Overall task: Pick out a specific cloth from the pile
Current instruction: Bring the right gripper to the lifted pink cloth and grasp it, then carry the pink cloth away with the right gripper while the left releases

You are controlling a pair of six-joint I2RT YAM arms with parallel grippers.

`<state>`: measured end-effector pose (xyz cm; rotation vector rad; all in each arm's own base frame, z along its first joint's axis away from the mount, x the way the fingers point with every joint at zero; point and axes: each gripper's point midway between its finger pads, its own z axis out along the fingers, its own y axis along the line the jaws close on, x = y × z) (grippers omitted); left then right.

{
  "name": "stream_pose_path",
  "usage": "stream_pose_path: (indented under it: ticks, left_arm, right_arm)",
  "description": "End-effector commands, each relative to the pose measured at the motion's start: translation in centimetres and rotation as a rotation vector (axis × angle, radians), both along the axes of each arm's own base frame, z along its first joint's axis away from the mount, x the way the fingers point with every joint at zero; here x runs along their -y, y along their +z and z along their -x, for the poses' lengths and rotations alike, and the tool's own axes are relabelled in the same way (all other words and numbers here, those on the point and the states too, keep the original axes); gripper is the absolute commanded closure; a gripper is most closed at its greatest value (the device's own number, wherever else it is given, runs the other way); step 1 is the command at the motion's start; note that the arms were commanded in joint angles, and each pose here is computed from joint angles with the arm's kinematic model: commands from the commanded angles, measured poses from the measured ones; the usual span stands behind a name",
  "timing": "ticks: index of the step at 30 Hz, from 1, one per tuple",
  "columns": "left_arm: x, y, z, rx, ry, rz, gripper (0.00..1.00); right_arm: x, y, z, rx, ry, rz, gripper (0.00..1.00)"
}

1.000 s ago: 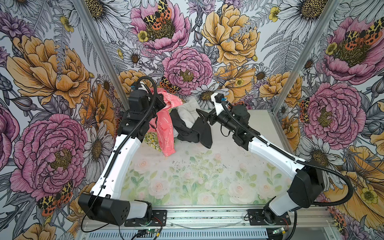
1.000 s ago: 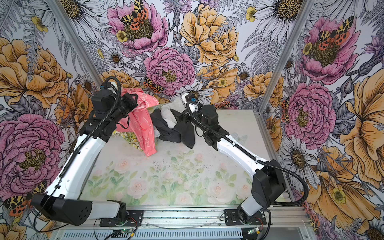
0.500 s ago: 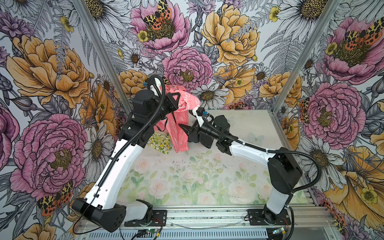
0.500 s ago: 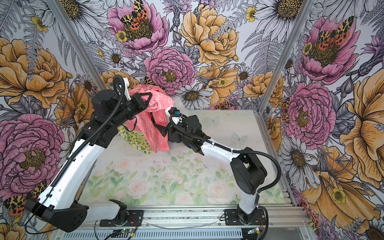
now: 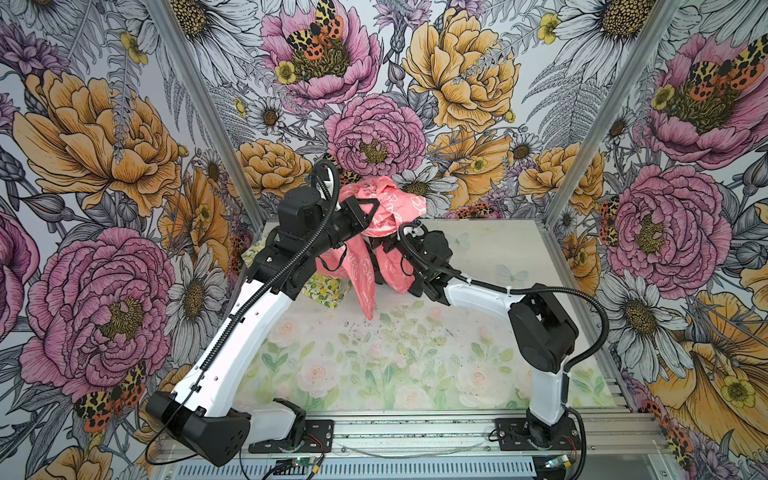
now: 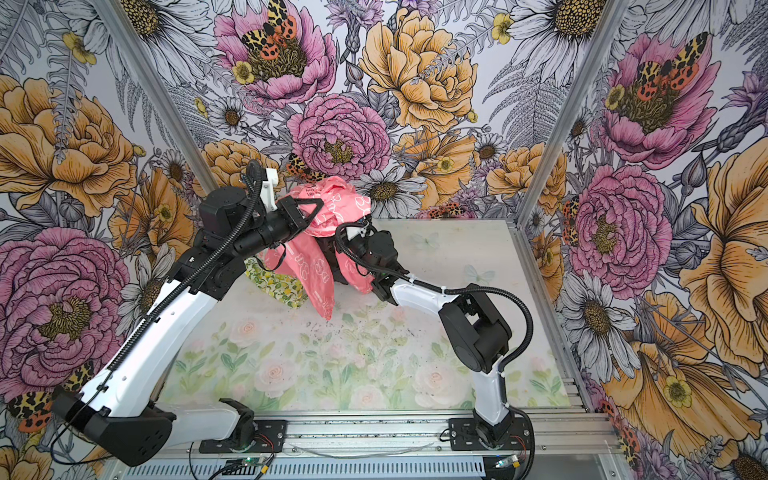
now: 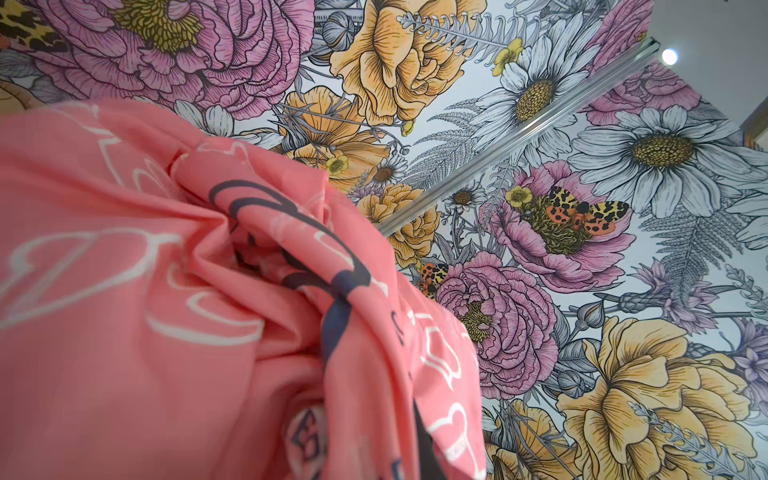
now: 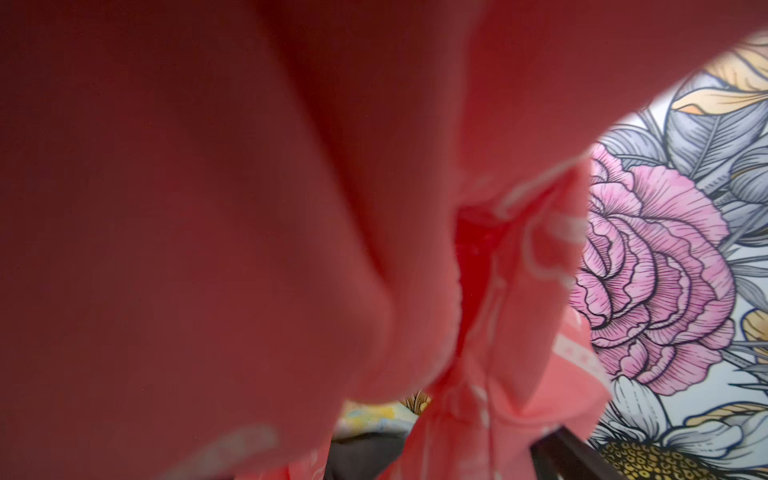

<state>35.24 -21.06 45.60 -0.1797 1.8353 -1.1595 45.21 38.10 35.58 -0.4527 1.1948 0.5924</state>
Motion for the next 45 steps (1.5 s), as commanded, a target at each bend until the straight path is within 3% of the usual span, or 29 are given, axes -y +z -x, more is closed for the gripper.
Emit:
stream_pose_path:
  ticks: [1,3,4,9,13,16,17,19,22,30,39,45]
  left_arm:
    - [0.1,0.6,0.6,0.001,-0.065,0.056,1.0]
    - [0.3,-0.2,0.1,-0.019,-0.078,0.051,1.0]
    - [0.4,-0.7,-0.2,-0.029,-0.085,0.046,1.0]
    - [1.1,-2.2,-1.8,-0.062,-0.111,0.041,1.0]
    - [1.1,-2.7,-2.4,-0.056,-0.117,0.017,0.99]
    - [0.5,-3.5,-2.6,-0.058,-0.103,-0.003,0.89]
    - [0.3,-3.8,-2.7,-0.058,-0.097,-0.011,0.84]
    - [-0.2,-4.7,-2.7,-0.061,-0.084,-0.032,0.62]
    - [-0.8,-6.0,-2.5,-0.064,-0.072,-0.065,0.42]
    - [-2.1,-7.7,-1.5,-0.022,-0.065,-0.166,0.13]
    - [-3.3,-11.1,-1.3,-0.058,-0.038,-0.236,0.1]
    - [-3.8,-13.3,-1.5,-0.093,-0.031,-0.267,0.1]
  right_arm:
    - [1.3,5.0,0.1,0.115,-0.034,-0.1,0.01]
    - [0.7,5.7,0.7,0.121,0.014,-0.11,0.06]
    - [0.4,5.9,1.0,0.121,0.041,-0.119,0.18]
    - [0.1,7.1,2.8,0.119,0.125,-0.155,1.0]
    - [1.7,9.2,3.6,0.101,0.123,-0.186,1.0]
    - [3.6,11.4,4.4,0.08,0.118,-0.223,1.0]
    - [4.2,11.9,4.6,0.071,0.109,-0.237,1.0]
    - [5.7,13.1,4.9,0.044,0.066,-0.254,1.0]
    - [8.6,14.9,5.5,0.032,0.011,-0.298,1.0]
    - [17.7,17.1,4.5,-0.044,-0.168,-0.379,1.0]
    - [28.3,19.4,4.9,-0.013,-0.422,-0.381,1.0]
    - [34.1,15.5,3.2,-0.12,-0.594,-0.339,1.0]
